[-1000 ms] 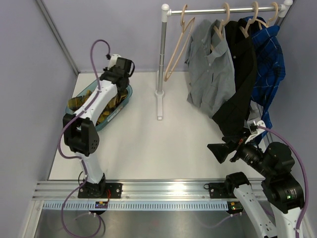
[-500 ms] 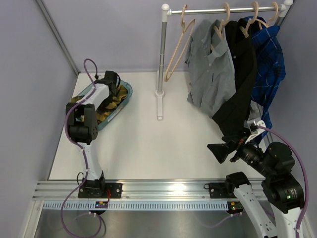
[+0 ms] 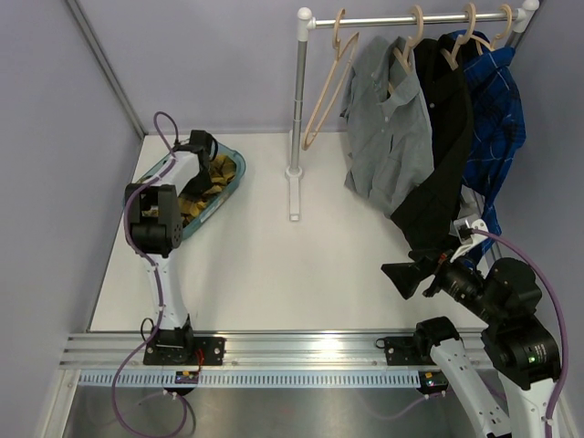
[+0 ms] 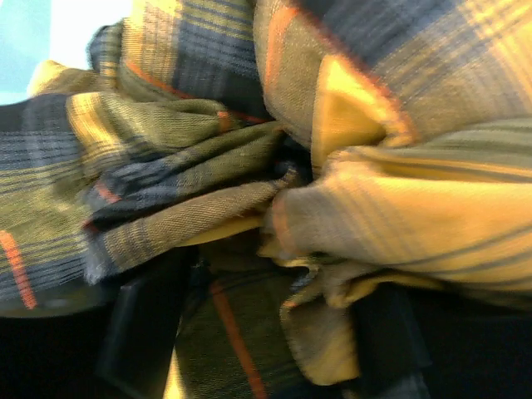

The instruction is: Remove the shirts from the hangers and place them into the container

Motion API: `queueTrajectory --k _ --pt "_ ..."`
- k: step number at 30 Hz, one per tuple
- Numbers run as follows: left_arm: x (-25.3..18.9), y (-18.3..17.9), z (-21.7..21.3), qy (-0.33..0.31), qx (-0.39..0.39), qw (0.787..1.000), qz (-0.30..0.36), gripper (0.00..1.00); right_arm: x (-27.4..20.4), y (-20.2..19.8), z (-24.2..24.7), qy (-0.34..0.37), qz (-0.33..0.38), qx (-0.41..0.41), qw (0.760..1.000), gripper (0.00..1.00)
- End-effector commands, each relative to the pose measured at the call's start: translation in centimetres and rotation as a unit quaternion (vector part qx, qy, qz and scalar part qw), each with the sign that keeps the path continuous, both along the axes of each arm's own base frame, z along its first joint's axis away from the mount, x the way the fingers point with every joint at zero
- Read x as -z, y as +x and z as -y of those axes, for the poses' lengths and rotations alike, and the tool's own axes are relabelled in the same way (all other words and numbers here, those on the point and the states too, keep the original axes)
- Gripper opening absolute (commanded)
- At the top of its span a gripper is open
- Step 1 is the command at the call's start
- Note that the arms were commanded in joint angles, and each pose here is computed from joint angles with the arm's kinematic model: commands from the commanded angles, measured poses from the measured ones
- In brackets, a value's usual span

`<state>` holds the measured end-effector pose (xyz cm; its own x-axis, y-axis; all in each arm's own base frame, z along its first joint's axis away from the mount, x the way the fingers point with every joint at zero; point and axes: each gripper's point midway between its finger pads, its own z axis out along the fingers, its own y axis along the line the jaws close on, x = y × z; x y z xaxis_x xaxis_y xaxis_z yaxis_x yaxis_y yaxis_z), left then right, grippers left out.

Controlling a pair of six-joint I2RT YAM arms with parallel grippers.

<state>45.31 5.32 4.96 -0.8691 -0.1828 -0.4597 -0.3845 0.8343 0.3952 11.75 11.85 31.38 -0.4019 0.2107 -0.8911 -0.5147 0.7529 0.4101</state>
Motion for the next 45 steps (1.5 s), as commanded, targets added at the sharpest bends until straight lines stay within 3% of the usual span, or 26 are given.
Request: queueTrajectory --k 1,10,23,27,35,38,45 --pt "-2.0 0.8 2.3 -0.067 0.015 0.997 0.046 0.84 -1.3 -0.1 -0.3 0.006 0.013 -0.010 1.000 1.00" --pt "-12.0 0.5 3.1 -0.094 0.035 0.983 0.155 0.98 -1.6 -0.4 -0.2 0.010 0.021 -0.009 1.000 0.99" --pt "-21.8 -4.6 4.2 -0.132 0.070 0.954 0.258 0.99 -2.3 -0.1 0.5 -0.005 0.033 0.009 0.999 0.99" --pt "-24.9 -8.1 4.9 -0.149 0.105 0.937 0.298 0.99 -2.9 0.4 1.3 -0.013 0.045 0.035 0.998 0.99" --pt "-33.3 -19.1 5.7 -0.156 0.177 0.867 0.439 0.99 -5.3 1.5 4.1 -0.031 0.077 0.118 0.990 0.99" --pt "-34.7 -23.2 5.3 -0.145 0.182 0.845 0.481 0.99 -6.6 1.3 5.0 -0.033 0.094 0.143 0.985 1.00" --pt "-35.1 -30.2 4.1 -0.130 0.170 0.817 0.536 0.99 -8.2 0.5 7.2 -0.030 0.123 0.196 0.973 1.00"
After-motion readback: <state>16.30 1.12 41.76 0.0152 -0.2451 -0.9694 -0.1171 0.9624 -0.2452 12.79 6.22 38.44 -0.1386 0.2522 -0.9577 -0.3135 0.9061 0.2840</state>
